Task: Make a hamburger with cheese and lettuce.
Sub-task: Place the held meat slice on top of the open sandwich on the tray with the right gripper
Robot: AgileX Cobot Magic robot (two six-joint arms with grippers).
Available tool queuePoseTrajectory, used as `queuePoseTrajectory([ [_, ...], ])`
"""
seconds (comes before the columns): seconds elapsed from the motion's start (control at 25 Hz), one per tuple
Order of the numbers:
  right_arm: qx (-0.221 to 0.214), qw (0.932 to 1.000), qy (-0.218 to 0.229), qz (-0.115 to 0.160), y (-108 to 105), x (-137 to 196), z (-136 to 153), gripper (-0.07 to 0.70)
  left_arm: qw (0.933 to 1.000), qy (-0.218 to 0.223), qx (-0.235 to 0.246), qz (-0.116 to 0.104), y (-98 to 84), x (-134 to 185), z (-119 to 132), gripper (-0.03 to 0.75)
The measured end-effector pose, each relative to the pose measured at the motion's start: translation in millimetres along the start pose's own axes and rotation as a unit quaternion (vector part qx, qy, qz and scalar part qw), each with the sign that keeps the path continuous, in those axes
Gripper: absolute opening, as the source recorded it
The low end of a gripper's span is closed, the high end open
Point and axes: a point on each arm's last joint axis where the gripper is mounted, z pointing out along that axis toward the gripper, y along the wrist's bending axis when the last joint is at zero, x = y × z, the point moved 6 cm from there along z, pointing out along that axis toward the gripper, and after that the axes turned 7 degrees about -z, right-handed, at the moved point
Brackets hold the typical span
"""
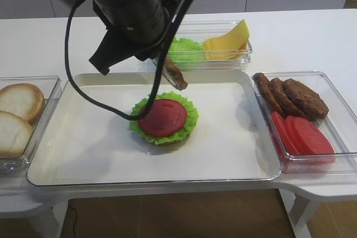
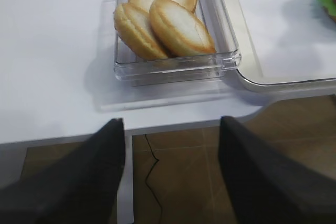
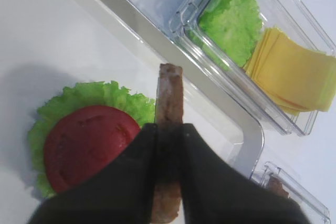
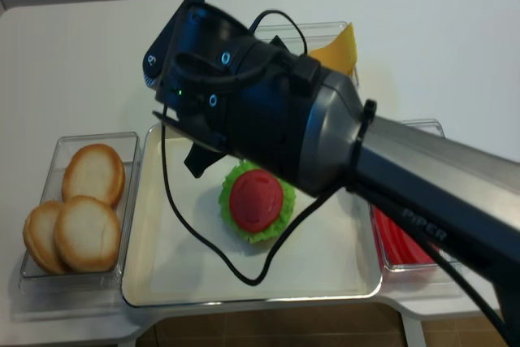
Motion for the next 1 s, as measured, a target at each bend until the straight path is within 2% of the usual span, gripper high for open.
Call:
queuePoseTrajectory([
  [0.44,0.007,0.9993,0.017,-0.033,18.0,-0.2,18.7,0.091,1.0000,0.000,0.000,0.000,0.0,0.0,0.0,0.421],
  [1.0,0.006,0.9982,0.023,-0.054,21.0,1.7,23.6,0.091,1.0000,0.000,0.000,0.000,0.0,0.0,0.0,0.421],
])
